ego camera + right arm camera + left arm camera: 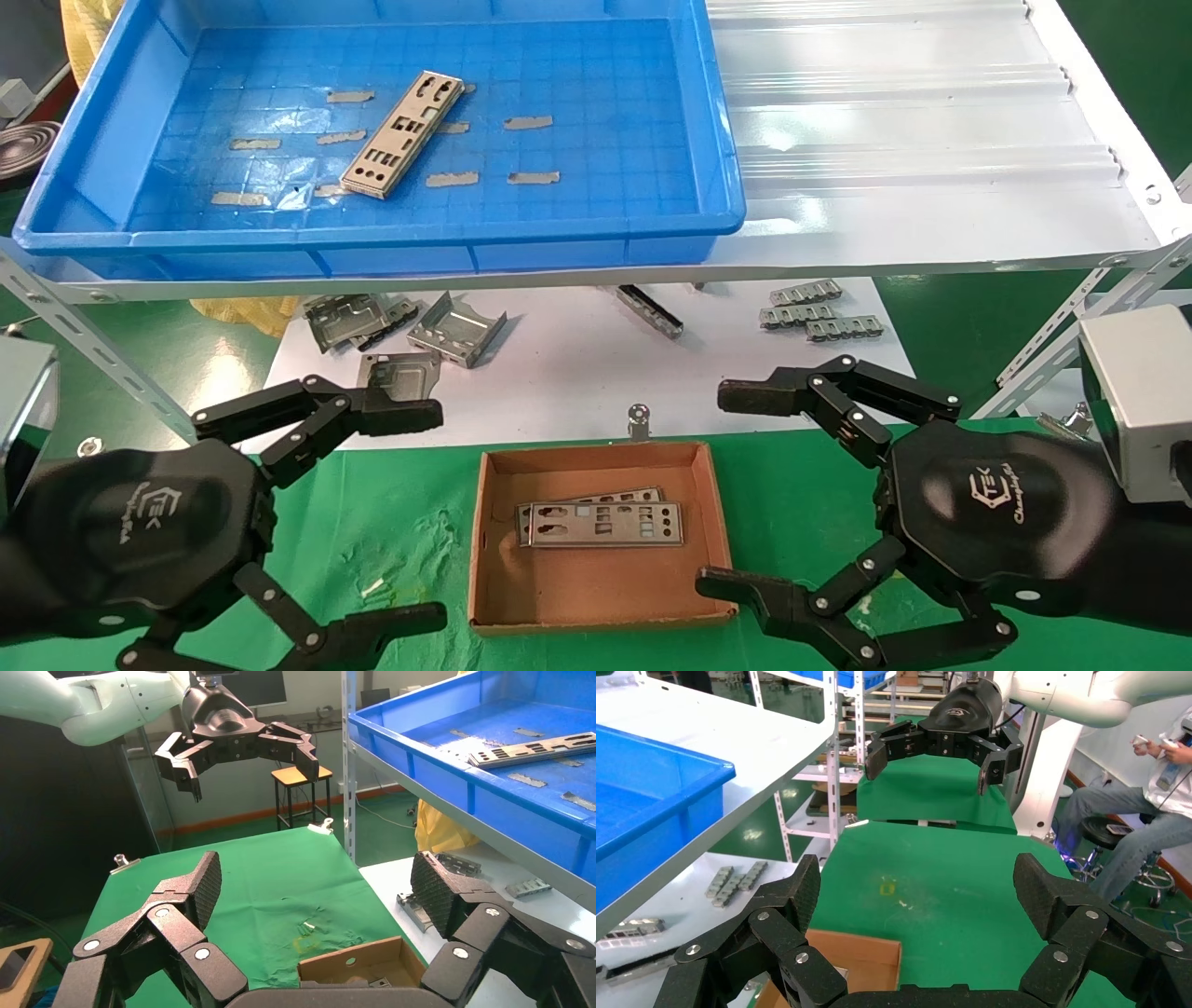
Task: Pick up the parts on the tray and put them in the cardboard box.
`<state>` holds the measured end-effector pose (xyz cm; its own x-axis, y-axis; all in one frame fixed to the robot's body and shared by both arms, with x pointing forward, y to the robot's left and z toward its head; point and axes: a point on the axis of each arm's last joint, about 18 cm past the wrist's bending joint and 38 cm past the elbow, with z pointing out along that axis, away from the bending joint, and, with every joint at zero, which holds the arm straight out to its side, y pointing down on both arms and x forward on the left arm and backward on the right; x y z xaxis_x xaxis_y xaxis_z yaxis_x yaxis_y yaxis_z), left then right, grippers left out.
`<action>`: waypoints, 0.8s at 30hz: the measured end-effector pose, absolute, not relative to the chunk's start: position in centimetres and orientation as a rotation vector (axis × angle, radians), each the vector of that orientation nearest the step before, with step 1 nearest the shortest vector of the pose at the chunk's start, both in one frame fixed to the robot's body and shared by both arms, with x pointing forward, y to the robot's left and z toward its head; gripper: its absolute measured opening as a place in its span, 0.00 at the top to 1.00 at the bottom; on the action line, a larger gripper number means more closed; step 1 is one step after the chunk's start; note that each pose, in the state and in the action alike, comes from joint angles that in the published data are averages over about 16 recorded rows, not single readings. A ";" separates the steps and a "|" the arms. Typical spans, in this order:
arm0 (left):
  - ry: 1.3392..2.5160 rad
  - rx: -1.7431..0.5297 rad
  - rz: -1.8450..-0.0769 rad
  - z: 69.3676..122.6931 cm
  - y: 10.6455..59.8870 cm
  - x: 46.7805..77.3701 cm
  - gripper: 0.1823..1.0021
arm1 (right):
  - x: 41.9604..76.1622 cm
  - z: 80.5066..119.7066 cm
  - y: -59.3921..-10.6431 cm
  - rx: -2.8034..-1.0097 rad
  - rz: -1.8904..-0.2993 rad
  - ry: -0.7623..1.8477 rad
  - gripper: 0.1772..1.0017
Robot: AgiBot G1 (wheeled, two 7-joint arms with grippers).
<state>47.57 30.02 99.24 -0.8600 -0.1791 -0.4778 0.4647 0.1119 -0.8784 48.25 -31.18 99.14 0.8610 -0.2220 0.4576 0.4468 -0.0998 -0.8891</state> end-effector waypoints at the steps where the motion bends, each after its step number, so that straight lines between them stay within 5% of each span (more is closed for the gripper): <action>1: 1.924 0.277 -1.799 99.2 30.0 47.6 0.00 | 48.2 99.1 -31.2 -1.575 -0.567 -0.182 0.00; 24: 1.924 0.277 -1.798 99.2 30.0 47.6 0.00 | 48.2 99.1 -31.2 -1.575 -0.567 -0.182 0.00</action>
